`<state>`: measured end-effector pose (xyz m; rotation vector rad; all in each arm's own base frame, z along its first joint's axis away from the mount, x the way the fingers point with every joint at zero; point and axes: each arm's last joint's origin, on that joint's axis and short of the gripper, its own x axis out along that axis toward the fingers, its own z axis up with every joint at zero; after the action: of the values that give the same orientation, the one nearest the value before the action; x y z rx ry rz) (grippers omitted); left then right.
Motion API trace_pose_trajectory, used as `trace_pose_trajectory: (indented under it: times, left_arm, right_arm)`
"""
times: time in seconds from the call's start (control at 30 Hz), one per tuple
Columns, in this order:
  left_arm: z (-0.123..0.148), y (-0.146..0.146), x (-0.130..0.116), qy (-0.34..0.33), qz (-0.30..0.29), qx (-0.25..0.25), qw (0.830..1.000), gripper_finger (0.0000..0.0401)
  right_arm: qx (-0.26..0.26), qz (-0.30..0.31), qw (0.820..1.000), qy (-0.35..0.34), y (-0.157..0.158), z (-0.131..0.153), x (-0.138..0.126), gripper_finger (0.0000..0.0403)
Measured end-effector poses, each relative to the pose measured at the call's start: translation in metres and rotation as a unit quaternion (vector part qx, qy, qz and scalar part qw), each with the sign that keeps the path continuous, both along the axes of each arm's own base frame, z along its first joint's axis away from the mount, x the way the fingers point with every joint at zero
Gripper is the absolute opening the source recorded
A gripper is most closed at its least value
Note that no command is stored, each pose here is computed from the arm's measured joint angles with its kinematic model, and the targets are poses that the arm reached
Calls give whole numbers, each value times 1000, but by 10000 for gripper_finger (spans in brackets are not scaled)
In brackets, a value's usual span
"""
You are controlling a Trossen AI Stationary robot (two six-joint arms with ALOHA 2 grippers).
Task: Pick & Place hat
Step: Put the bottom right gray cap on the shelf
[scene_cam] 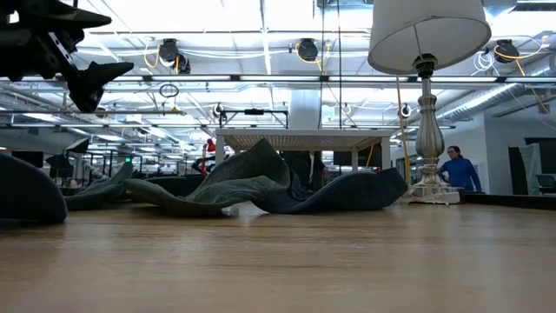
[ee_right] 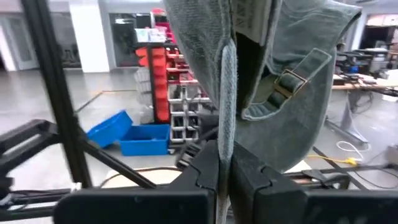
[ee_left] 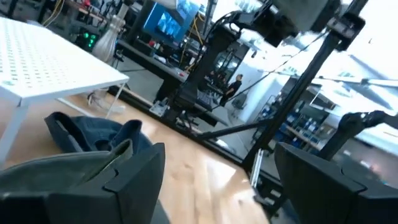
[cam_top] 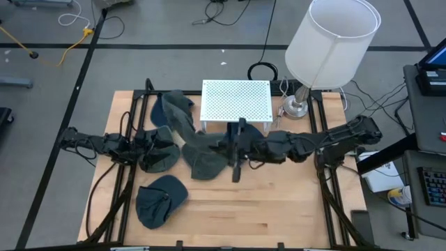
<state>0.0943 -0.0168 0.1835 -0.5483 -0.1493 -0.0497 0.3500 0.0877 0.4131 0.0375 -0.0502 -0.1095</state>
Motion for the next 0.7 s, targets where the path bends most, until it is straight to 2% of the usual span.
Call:
trace_pose_trajectory:
  times: [0.2, 0.3, 0.47, 0.7]
  left_arm:
    - [2, 1, 0, -10, -1, -60, 998, 305]
    - [7, 0, -1, -16, -20, -64, 998, 305]
    - [35, 3, -9, -55, 1, -63, 997, 305]
    - [91, 7, -22, -87, 16, -46, 995, 305]
  right_arm:
    - [9, 9, 1000, -2, -9, -2, 5, 8]
    - [8, 8, 1000, 1, -10, -3, 6, 8]
    - [4, 7, 1000, 0, -10, -2, 6, 8]
    - [-3, 7, 1000, 3, -10, -3, 6, 8]
